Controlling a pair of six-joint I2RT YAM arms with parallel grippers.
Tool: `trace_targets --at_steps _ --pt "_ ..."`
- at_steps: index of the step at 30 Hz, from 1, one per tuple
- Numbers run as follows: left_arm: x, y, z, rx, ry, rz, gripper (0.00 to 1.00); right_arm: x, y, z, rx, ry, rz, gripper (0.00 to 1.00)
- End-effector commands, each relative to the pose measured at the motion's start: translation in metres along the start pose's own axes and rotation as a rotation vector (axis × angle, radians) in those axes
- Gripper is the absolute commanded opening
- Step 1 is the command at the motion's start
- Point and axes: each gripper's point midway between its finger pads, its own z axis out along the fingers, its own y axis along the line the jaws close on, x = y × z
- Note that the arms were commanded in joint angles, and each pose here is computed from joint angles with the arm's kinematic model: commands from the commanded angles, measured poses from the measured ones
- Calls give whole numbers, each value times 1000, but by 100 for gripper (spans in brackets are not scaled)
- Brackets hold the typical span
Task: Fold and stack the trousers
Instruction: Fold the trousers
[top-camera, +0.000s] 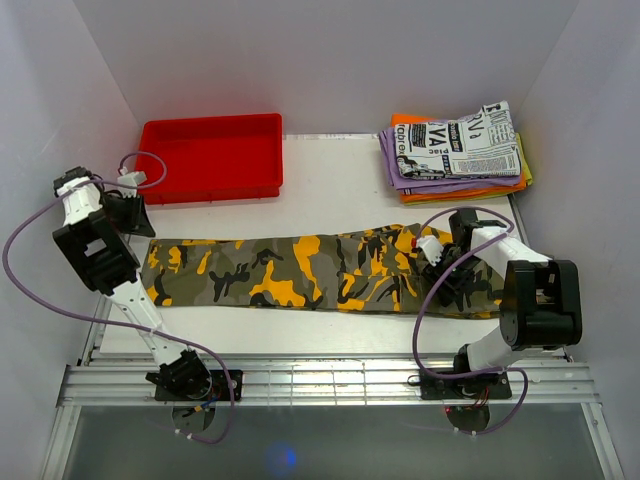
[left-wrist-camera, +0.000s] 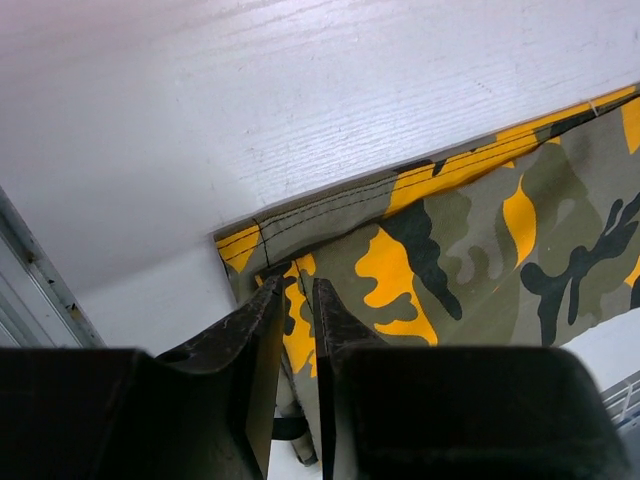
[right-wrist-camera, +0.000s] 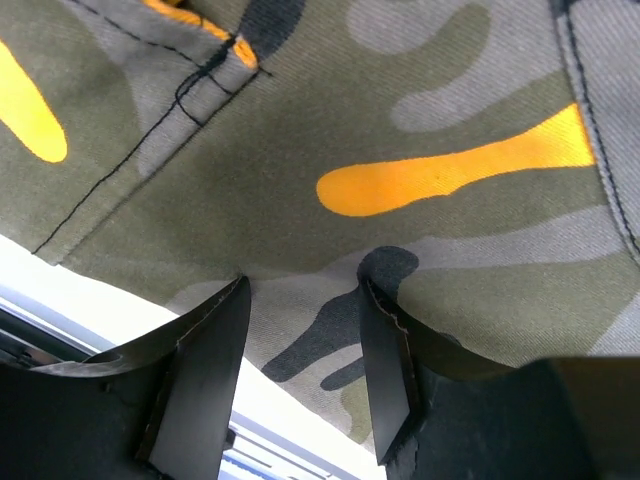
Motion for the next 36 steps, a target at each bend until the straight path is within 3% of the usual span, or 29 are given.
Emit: trace_targets --at_steps 1,7,14,36 --pt "5 -3 -3 8 17 16 28 -2 -2 0 26 -14 27 54" --pt "21 -6 3 8 53 0 39 0 -5 3 27 9 33 54" --pt "34 2 8 -46 83 -11 40 0 -8 5 24 28 35 52" --pt "15 24 4 -141 33 -10 55 -4 0 6 -2 26 41 52"
